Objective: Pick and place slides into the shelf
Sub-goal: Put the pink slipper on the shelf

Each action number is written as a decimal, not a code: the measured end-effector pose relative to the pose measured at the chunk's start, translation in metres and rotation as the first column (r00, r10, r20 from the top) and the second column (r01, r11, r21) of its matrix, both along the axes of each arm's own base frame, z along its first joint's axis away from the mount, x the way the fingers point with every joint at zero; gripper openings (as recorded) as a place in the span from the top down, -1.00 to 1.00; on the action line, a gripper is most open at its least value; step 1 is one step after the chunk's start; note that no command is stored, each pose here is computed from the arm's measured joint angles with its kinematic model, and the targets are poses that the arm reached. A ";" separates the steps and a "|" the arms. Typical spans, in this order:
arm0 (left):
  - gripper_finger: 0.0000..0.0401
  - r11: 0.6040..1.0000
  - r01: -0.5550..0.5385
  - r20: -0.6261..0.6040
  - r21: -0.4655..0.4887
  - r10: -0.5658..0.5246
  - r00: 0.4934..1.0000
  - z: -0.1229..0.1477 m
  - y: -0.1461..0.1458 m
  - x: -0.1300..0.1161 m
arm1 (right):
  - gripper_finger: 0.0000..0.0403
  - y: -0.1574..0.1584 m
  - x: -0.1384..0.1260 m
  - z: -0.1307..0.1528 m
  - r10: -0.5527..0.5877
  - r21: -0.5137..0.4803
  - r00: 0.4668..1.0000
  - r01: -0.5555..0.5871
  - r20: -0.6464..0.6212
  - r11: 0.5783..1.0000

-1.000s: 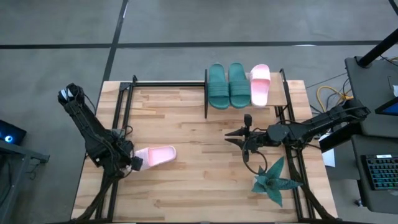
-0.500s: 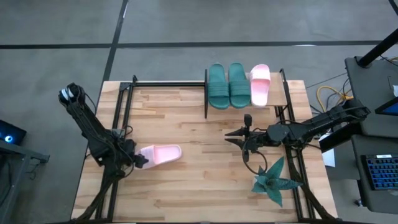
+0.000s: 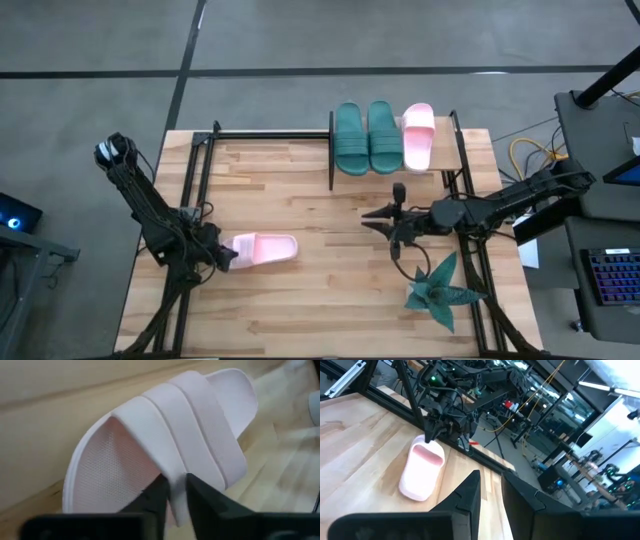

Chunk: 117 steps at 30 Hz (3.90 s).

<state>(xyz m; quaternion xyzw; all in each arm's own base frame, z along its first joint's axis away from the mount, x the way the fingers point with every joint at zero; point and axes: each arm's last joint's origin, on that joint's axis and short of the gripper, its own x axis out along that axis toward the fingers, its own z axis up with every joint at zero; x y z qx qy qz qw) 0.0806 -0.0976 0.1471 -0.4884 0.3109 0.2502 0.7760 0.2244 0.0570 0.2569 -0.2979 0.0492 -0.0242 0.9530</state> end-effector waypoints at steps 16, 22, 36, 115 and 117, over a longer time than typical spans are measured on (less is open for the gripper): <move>1.00 0.978 0.066 0.347 0.199 -0.133 0.928 0.036 0.002 0.006 | 0.42 0.011 0.011 -0.003 0.137 -0.556 0.990 -0.137 -0.041 0.820; 1.00 0.947 0.111 0.423 0.300 -0.237 0.875 0.053 0.001 0.007 | 0.16 0.017 0.029 -0.011 0.132 -0.586 0.988 -0.154 -0.080 0.795; 1.00 0.874 0.104 0.513 0.475 -0.371 0.774 0.081 -0.004 0.011 | -0.07 0.037 0.091 -0.031 0.079 -0.810 0.973 -0.226 -0.219 0.541; -0.14 0.258 -0.082 0.202 0.963 -0.480 0.854 0.132 0.004 0.010 | 0.88 0.043 0.112 0.021 -0.530 -0.795 0.843 0.259 -0.091 0.549; -0.15 0.228 -0.077 0.181 0.971 -0.480 0.859 0.133 0.005 0.009 | 0.88 0.040 0.108 0.027 -0.587 -0.769 0.806 0.332 -0.069 0.546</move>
